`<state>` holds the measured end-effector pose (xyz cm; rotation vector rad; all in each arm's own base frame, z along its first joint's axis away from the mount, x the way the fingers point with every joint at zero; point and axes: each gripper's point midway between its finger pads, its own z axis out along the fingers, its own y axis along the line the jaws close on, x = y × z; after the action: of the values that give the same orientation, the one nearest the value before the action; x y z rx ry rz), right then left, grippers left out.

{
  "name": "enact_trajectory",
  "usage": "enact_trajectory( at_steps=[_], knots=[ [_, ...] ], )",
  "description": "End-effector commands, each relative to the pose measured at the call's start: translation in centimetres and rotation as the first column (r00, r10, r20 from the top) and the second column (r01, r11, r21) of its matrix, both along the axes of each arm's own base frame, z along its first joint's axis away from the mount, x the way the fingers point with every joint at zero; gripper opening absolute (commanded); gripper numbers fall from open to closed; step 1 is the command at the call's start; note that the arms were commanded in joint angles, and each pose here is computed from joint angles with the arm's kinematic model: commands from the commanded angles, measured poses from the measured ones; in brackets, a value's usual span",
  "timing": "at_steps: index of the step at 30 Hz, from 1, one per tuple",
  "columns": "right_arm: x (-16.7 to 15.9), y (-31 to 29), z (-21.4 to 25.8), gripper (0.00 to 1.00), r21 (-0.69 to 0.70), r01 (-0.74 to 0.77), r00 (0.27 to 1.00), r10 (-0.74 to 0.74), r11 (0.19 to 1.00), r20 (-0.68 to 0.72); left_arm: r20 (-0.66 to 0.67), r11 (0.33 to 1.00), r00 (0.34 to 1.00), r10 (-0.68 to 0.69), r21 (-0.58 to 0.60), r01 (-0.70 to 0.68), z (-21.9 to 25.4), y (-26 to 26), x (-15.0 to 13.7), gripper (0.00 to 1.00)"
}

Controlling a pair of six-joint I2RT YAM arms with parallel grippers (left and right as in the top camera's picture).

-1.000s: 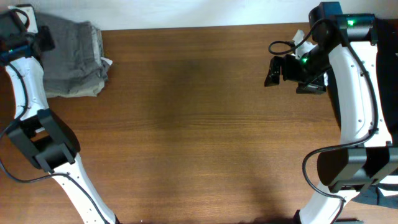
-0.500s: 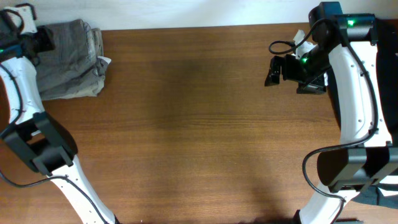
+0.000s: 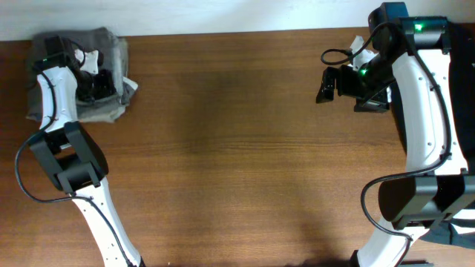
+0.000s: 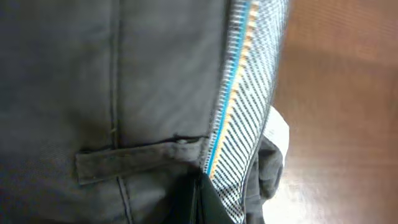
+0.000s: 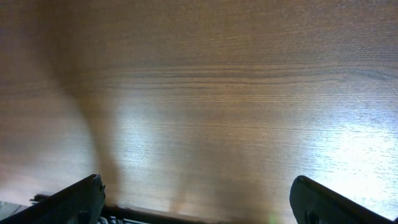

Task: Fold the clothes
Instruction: 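Carry the folded shorts to the top-left and place them on the beige garment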

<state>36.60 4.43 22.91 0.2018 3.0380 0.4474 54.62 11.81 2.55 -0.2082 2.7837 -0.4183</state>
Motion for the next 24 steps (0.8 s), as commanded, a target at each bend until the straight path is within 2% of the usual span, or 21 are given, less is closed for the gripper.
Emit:
enact_trajectory(
  at_steps=[1, 4, 5, 7, 9, 11, 12, 14, 15, 19, 22, 23, 24],
  knots=[
    [0.0, 0.0, 0.4, 0.99, -0.011, 0.0, 1.0, 0.0, 1.0, 0.02, -0.076, 0.999, 0.997, -0.01, -0.048, 0.006, 0.2, -1.3, -1.9, 0.0],
    [0.3, 0.0, 0.5, 0.99, -0.011, 0.0, 0.999, 0.0, 1.0, 0.032, -0.012, 1.0, 1.0, -0.009, -0.026, 0.009, 3.3, -1.1, -1.3, 0.01],
    [0.4, 0.0, 0.5, 0.99, -0.012, 0.0, 0.999, 0.0, 1.0, 0.036, 0.03, 1.0, 0.999, -0.009, -0.011, 0.01, 4.9, -1.0, -0.8, 0.14],
    [0.4, 0.0, 0.5, 0.99, -0.012, 0.0, 0.999, 0.0, 1.0, 0.036, 0.093, 1.0, 0.996, -0.005, 0.009, 0.004, 6.9, -0.6, -0.1, 0.19],
    [0.3, 0.0, 0.5, 0.99, -0.012, 0.0, 0.999, 0.0, 1.0, 0.036, 0.177, 0.997, 0.982, 0.069, 0.01, -0.072, 9.2, 0.7, 1.4, 0.19],
    [0.3, 0.0, 0.5, 0.99, -0.012, 0.0, 0.999, 0.0, 1.0, 0.035, 0.23, 0.983, 0.957, 0.175, 0.012, -0.182, 10.1, 3.1, 2.6, 0.06],
    [0.3, 0.0, 0.5, 0.99, -0.012, 0.0, 0.999, 0.0, 1.0, 0.033, 0.222, 0.97, 0.948, 0.227, 0.032, -0.239, 9.9, 4.4, 2.4, 0.01],
    [0.2, 0.0, 0.5, 0.99, -0.012, 0.0, 1.0, 0.001, 1.0, 0.031, 0.207, 0.91, 0.914, 0.348, 0.16, -0.383, 9.4, 9.6, 0.9, 0.01],
    [0.3, 0.0, 0.5, 0.99, -0.012, 0.0, 0.999, 0.0, 1.0, 0.032, 0.204, 0.891, 0.904, 0.375, 0.19, -0.412, 9.3, 11.1, 0.3, 0.01],
    [0.4, 0.0, 0.5, 0.99, -0.011, 0.001, 0.999, 0.0, 1.0, 0.036, 0.187, 0.883, 0.901, 0.39, 0.202, -0.424, 8.1, 13.5, -0.8, 0.01],
    [0.2, 0.0, 0.4, 0.99, -0.011, 0.0, 1.0, 0.0, 1.0, 0.027, 0.103, 0.881, 0.907, 0.408, 0.216, -0.421, 3.9, 13.9, -1.5, 0.02],
    [0.0, 0.0, 0.4, 0.99, -0.011, 0.0, 1.0, 0.0, 1.0, 0.022, 0.059, 0.885, 0.91, 0.411, 0.214, -0.413, 1.7, 13.8, -1.9, 0.11],
    [-0.1, 0.0, 0.4, 0.99, -0.011, 0.0, 1.0, 0.0, 1.0, 0.018, 0.028, 0.887, 0.91, 0.413, 0.213, -0.409, 0.3, 13.8, -2.2, 0.13]
  ],
)
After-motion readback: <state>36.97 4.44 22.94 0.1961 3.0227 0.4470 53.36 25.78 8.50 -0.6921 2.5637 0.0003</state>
